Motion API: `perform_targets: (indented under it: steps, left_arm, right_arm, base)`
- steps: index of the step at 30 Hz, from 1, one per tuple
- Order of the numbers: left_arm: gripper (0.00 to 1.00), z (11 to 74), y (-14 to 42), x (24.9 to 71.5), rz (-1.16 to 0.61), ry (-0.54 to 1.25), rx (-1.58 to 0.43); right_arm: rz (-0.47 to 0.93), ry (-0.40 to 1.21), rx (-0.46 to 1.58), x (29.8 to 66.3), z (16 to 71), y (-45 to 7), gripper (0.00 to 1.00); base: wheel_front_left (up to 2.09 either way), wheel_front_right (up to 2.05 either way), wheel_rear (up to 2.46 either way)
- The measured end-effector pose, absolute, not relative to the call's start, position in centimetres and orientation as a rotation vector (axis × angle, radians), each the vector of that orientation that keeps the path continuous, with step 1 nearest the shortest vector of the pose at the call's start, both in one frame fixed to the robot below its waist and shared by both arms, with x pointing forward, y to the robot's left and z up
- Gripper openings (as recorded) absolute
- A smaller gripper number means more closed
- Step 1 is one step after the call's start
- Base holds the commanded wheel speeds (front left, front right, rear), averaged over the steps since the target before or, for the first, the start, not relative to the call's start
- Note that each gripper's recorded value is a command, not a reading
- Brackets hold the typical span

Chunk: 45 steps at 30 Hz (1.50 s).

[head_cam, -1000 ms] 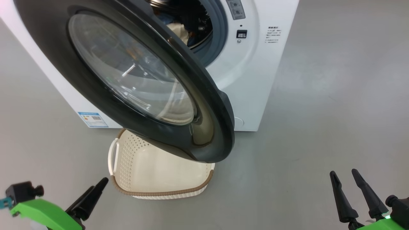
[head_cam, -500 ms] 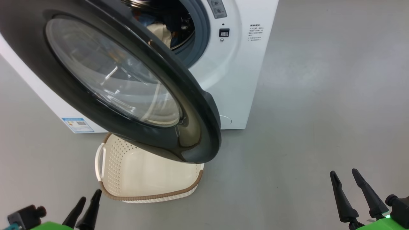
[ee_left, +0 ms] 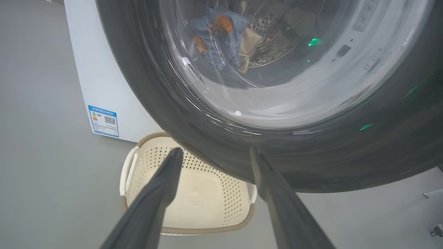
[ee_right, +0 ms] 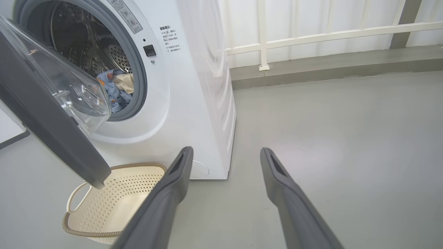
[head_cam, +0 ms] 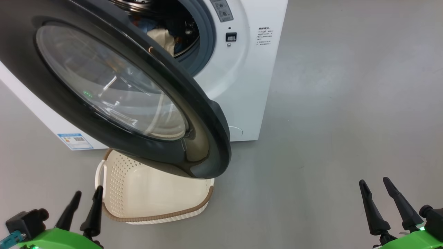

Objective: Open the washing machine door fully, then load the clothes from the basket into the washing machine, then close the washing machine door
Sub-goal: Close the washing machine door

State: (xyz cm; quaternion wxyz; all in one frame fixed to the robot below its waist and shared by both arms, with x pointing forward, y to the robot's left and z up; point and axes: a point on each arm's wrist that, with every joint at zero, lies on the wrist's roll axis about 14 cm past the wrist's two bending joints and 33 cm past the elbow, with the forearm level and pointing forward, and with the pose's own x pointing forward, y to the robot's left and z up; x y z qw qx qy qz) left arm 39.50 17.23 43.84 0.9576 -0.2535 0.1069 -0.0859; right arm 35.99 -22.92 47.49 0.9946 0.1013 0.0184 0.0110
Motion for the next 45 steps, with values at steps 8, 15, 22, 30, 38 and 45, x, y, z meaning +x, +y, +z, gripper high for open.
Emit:
perform_targets:
  steps: [8,15,22,30,38,45]
  left_arm:
    - [1.00,45.8,17.6,39.6,-0.151,0.111,-0.403]
    - [1.00,46.8,17.8,39.1,-0.116,0.056,-0.333]
    - [1.00,46.7,18.1,38.3,-0.076,0.043,-0.296]
    - [1.00,46.0,17.8,38.0,-0.071,0.061,-0.287]
    - [1.00,46.2,17.9,37.6,-0.071,0.056,-0.283]
    - [1.00,46.0,17.9,37.0,-0.065,0.064,-0.288]
  right_arm:
    - [0.017,0.024,0.197,35.8,47.9,-23.2,1.00]
    - [0.014,0.018,0.196,35.7,48.1,-23.4,1.00]
    - [0.013,0.020,0.209,35.7,48.0,-23.1,1.00]
    - [0.013,0.025,0.211,35.6,47.8,-23.0,1.00]
    - [0.016,0.013,0.212,35.5,48.2,-22.9,1.00]
    - [0.026,0.003,0.228,35.5,48.5,-22.3,0.31]
  base:
    - [0.00,0.00,0.00]
    - [0.00,0.00,0.00]
    - [0.00,0.00,0.00]
    - [0.00,0.00,0.00]
    - [0.00,0.00,0.00]
    - [0.00,0.00,0.00]
